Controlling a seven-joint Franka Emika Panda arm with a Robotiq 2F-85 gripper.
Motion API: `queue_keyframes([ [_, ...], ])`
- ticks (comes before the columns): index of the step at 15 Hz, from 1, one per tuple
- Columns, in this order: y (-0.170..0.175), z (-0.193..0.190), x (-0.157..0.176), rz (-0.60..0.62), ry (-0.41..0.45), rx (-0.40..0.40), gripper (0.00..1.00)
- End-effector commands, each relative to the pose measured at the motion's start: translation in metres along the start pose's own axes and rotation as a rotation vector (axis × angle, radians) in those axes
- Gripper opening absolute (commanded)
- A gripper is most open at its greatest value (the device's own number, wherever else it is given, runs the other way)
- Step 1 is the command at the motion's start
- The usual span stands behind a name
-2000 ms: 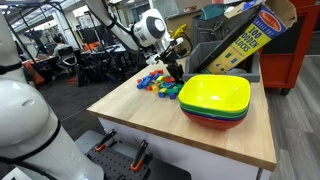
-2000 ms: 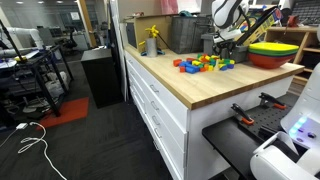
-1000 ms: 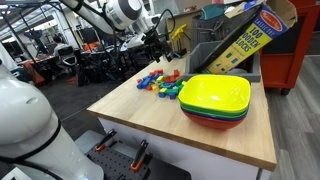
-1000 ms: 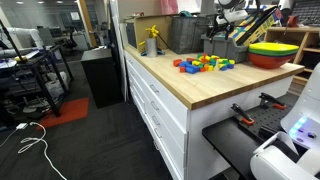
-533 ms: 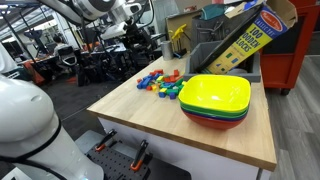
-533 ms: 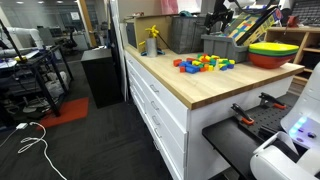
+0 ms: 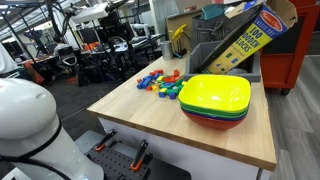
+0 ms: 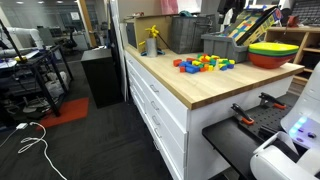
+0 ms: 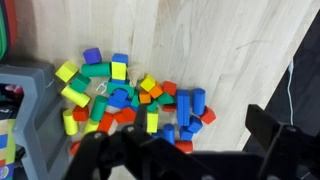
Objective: Pick up the green cylindrical block and move it a little forward on the table, pick up the green square block and move it a little forward on the table
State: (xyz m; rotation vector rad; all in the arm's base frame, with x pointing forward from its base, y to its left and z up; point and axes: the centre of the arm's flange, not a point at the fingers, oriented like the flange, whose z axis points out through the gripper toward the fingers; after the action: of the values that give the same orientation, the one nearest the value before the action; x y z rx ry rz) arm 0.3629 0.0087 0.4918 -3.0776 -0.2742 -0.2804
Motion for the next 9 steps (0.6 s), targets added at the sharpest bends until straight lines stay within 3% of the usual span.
queue_keyframes([
  [1, 0.010, -0.021, -0.012, -0.086, -0.063, 0.038, 1.00],
  [6, 0.016, -0.047, -0.009, -0.147, -0.086, 0.059, 1.00],
  [7, 0.012, -0.029, -0.014, -0.115, -0.082, 0.041, 1.00],
  [9, 0.012, -0.032, -0.013, -0.115, -0.078, 0.040, 1.00],
])
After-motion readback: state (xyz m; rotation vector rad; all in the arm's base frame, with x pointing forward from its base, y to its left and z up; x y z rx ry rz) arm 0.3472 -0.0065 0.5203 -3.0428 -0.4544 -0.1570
